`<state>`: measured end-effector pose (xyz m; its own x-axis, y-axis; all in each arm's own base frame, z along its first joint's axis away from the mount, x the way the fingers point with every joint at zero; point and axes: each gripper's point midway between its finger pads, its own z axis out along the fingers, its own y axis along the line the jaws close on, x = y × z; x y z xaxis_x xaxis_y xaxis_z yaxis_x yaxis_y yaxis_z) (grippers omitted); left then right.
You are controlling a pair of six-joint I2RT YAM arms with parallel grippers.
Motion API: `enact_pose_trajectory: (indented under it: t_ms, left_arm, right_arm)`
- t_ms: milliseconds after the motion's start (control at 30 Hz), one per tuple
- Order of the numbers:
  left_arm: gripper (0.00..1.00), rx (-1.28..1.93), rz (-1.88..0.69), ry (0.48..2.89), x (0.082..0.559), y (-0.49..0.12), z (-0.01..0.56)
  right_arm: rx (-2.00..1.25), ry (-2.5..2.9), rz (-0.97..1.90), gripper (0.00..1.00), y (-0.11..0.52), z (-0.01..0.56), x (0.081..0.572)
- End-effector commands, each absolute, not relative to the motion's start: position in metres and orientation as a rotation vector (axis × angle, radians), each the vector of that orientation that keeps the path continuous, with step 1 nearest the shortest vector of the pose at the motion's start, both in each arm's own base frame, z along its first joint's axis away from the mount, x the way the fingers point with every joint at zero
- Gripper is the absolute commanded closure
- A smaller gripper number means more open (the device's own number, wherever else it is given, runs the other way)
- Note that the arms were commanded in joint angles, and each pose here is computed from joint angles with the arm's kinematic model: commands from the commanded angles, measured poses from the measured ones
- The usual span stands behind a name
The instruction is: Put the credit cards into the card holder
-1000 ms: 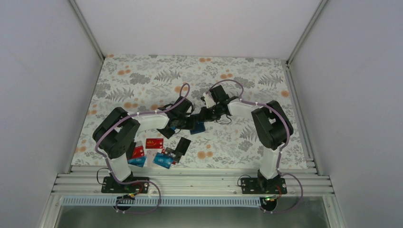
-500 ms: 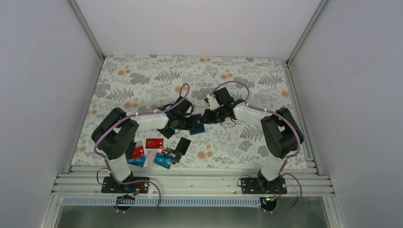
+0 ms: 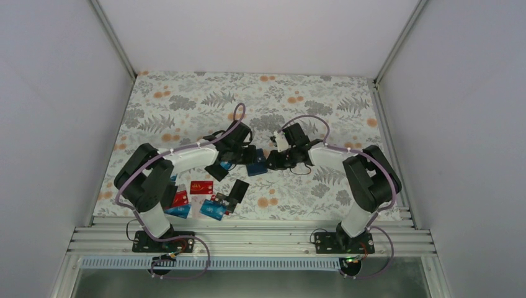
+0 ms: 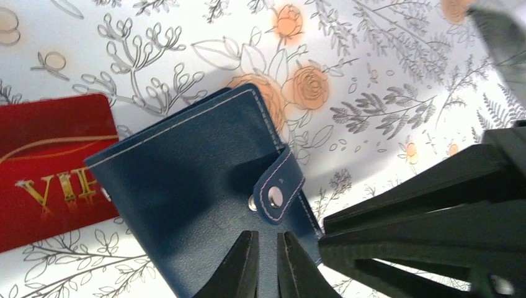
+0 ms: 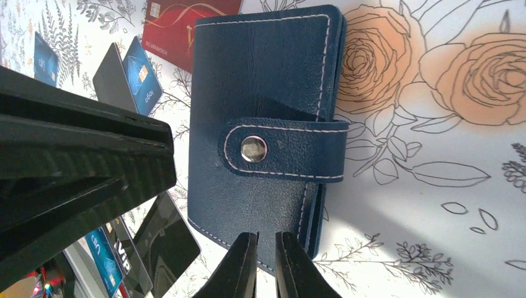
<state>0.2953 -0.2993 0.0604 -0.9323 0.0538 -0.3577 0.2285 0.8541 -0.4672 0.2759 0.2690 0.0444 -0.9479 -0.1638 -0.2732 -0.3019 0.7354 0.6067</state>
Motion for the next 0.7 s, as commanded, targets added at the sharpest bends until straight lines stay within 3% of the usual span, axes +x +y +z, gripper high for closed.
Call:
enact_pose_trajectory:
  t_ms: [0,300,667]
  left_arm:
    - [0.87,0.201,-0.769,2.664,0.304,-0.310,0.073]
    - [0.78,0.155,-0.753,2.712,0.309,-0.314,0.057]
    - [0.79,0.154,-0.772,2.718,0.311,-0.320,0.052]
  right_arm:
    - [-0.387,2.704,1.069,0.89,0.279,0.043,0.275]
    - [-0.389,2.724,1.060,0.89,0.277,0.032,0.273]
    - [-0.394,2.733,1.059,0.89,0.277,0.029,0.272]
